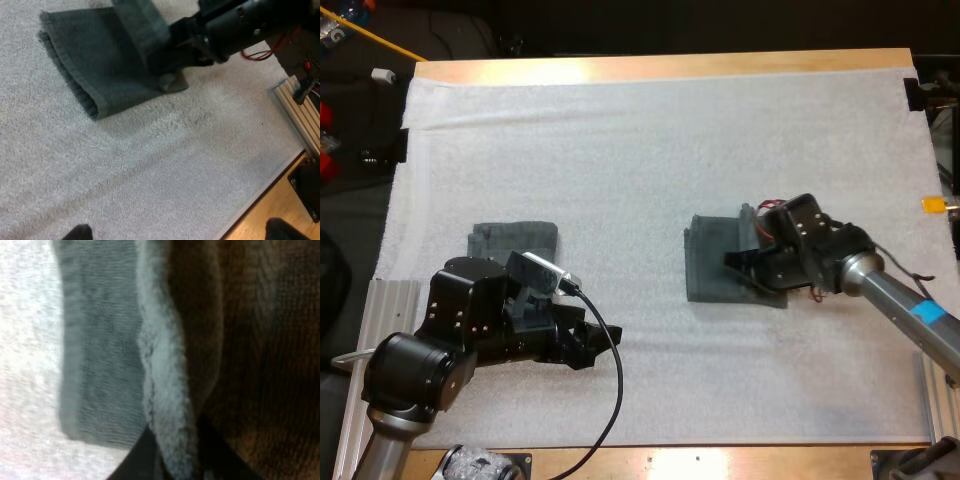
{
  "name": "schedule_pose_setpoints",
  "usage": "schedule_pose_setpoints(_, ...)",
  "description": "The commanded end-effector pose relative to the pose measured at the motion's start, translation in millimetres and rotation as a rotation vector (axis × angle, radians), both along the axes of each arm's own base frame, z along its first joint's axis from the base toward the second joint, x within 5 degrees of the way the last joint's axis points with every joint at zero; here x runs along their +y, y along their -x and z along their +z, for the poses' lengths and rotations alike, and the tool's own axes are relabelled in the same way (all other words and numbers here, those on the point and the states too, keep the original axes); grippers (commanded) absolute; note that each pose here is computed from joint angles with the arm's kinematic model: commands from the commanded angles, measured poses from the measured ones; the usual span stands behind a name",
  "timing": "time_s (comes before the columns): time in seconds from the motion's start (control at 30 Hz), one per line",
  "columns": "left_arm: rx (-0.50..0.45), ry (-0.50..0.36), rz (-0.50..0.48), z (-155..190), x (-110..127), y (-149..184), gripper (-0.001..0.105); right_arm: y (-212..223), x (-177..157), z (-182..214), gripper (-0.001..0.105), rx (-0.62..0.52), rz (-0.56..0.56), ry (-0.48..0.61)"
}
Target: Pick towel from pile, fold and stack
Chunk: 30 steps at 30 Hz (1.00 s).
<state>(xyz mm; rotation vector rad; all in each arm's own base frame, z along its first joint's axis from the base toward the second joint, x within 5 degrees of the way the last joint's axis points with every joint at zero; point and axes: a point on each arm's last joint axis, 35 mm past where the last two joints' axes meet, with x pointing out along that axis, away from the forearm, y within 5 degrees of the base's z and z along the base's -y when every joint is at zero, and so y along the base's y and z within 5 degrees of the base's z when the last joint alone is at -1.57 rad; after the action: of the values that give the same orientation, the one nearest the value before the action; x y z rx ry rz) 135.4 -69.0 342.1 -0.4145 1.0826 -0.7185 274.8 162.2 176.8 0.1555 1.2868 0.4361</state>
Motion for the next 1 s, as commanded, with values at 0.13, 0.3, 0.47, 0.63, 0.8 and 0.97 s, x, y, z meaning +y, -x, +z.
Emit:
schedule_pose_setpoints(0.13,0.003,0.012,-0.001,1.2,-0.3,0.0,0.066,-4.0,21.7,-5.7,0.000,0.003,0.010,-0.119)
schedule_pose_setpoints(0.3,0.004,0.014,-0.003,1.2,-0.3,0.1,0.066,-4.0,30.3,-17.6,0.007,0.034,-0.012,-0.125)
schedule_pose_setpoints(0.47,0.004,0.014,-0.003,1.2,-0.3,0.1,0.066,-4.5,34.5,-16.7,0.061,0.047,0.021,-0.173)
schedule_pose_setpoints(0.63,-0.001,0.012,-0.008,1.2,-0.3,0.1,0.066,-10.2,39.0,-4.6,0.071,0.004,0.031,-0.207)
schedule_pose_setpoints(0.8,-0.001,0.012,-0.008,1.2,-0.3,0.1,0.066,-6.0,54.7,2.2,0.070,-0.022,0.077,-0.234)
schedule_pose_setpoints(0.97,-0.001,0.012,-0.008,1.2,-0.3,0.1,0.066,6.7,72.6,0.7,0.070,-0.045,0.105,-0.200)
